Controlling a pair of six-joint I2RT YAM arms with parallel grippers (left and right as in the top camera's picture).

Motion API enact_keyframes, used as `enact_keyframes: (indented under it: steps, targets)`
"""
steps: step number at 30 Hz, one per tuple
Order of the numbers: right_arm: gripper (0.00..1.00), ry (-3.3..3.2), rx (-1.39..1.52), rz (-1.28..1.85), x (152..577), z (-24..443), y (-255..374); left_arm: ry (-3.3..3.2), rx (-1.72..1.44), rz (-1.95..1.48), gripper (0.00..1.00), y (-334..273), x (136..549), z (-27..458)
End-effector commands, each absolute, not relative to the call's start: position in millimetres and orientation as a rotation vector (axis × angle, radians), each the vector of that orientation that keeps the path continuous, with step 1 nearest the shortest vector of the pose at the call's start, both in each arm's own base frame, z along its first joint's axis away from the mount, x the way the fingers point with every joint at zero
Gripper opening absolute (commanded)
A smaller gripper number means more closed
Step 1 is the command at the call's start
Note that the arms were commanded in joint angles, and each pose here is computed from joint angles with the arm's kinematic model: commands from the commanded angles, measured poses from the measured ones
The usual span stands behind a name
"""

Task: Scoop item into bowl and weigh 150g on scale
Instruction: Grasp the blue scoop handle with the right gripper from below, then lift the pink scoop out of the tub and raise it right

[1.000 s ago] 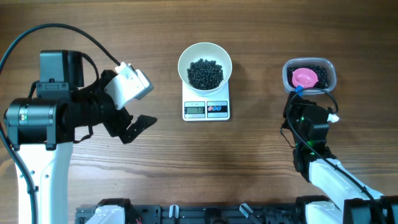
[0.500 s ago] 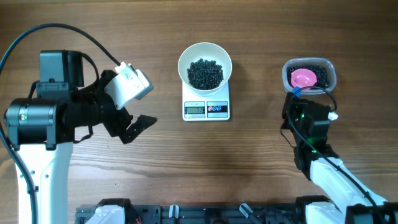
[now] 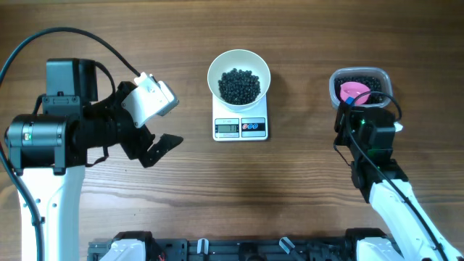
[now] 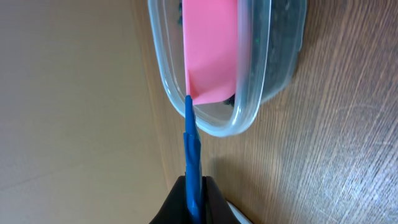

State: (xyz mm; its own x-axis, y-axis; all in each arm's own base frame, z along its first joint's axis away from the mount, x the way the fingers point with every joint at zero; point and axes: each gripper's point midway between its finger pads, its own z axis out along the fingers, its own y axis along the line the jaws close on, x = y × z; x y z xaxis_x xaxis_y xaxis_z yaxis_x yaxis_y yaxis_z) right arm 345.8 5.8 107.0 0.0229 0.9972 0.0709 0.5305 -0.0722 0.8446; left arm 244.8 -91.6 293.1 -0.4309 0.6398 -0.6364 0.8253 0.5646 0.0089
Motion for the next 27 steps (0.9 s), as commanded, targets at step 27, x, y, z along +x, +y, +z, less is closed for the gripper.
enact_keyframes:
  steps: [27]
  targets:
    - [0.04,1.917,1.300,0.834,357.7,208.2,-17.1,2.185,1.176,-0.388,1.00,-89.8,245.6,298.2]
